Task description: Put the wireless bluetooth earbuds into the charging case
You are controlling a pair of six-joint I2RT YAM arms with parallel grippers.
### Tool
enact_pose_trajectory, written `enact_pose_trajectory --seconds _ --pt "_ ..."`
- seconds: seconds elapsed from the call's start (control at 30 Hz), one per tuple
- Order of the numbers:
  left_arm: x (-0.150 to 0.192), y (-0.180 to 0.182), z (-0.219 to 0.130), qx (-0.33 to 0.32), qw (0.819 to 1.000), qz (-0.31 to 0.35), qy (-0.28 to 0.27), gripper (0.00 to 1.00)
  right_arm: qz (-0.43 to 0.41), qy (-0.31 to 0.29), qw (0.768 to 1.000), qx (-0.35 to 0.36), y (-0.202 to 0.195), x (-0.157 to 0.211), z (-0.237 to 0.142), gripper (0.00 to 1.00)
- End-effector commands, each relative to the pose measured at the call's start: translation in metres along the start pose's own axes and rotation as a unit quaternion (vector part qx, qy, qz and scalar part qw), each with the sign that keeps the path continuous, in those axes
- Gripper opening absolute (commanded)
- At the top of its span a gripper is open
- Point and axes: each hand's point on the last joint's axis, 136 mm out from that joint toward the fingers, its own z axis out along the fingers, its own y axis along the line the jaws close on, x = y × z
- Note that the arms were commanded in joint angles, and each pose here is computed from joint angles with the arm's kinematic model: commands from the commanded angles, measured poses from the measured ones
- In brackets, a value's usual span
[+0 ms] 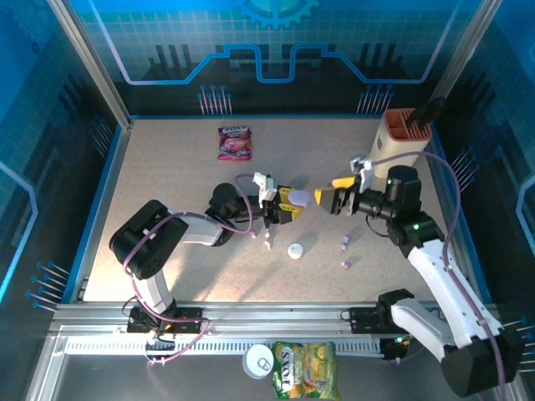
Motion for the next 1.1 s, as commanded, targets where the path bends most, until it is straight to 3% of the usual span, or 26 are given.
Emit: enact_pose_trajectory --seconds 0.0,0.33,0.67,1.07 --pt "-0.011 -0.013 -0.007 0.009 1.000 0.018 -0.012 0.38 -0.170 0.030 0.984 0.032 0.006 0.011 -0.003 0.90" --pt "-0.009 -0.025 -0.012 0.018 1.000 0.006 -0.008 0.38 -0.289 0.059 0.955 0.014 0.027 0.021 0.026 0.91" --pt "-0.005 -0.027 -0.012 0.023 1.000 0.011 -0.003 0.38 -0.259 0.033 0.963 0.071 0.005 0.005 0.037 0.89" --pt "0.000 -0.024 -0.011 0.021 1.000 0.013 0.000 0.38 -0.206 0.003 0.976 0.073 -0.002 -0.014 0.036 0.88"
